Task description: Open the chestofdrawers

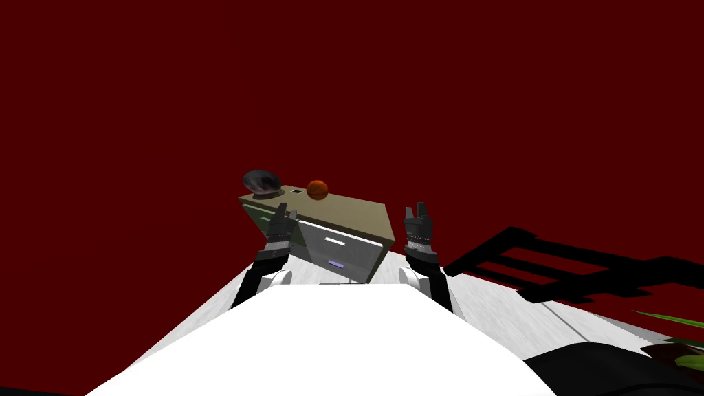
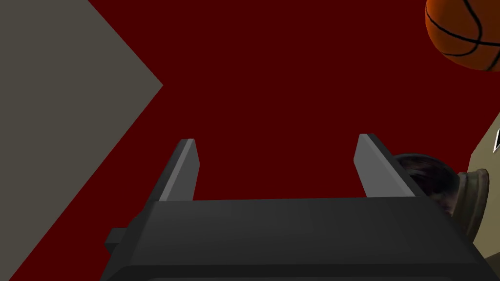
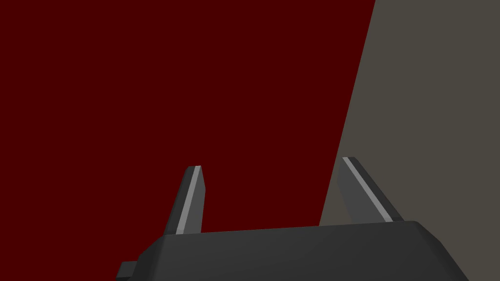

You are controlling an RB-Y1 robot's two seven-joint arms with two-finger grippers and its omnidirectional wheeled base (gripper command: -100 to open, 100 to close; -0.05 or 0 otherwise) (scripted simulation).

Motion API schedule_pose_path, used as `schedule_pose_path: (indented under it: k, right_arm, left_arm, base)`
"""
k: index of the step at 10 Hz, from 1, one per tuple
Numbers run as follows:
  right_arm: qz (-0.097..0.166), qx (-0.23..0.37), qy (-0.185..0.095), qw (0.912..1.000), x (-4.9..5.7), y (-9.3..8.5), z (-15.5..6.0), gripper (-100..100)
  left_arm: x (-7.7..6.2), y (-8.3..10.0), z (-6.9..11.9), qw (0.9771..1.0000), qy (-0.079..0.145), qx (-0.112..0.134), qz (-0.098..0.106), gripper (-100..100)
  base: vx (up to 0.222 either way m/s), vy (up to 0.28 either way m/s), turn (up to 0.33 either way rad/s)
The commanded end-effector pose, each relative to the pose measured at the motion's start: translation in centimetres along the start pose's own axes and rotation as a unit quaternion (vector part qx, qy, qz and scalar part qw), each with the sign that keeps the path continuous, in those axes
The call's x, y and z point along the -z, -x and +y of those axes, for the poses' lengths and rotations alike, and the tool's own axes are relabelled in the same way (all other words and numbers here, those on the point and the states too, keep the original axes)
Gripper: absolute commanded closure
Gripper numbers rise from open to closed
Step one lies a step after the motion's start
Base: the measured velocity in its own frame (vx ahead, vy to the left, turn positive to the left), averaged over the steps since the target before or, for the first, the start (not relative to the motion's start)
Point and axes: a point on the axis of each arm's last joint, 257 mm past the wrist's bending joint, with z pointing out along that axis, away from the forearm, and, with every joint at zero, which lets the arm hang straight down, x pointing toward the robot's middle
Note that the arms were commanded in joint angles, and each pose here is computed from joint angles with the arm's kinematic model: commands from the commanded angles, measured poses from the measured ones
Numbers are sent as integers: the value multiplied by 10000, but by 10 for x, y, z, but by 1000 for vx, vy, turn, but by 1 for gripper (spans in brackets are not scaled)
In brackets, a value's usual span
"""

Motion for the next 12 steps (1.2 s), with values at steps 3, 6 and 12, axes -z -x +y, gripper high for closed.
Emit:
schedule_pose_path:
  k: [3,6,12]
  right_arm:
    - [0,0,0,10000,0,0,0,0]
    - [0,0,-3,10000,0,0,0,0]
    - [0,0,-4,10000,0,0,0,0]
  left_arm:
    - [1,-5,8,9998,77,-75,179,-100]
    - [5,-16,32,9981,335,-190,483,-100]
    - [21,-37,104,9894,1124,-296,875,-100]
  base:
    - [0,0,-9]
    - [-12,4,-39]
    - [-19,8,-60]
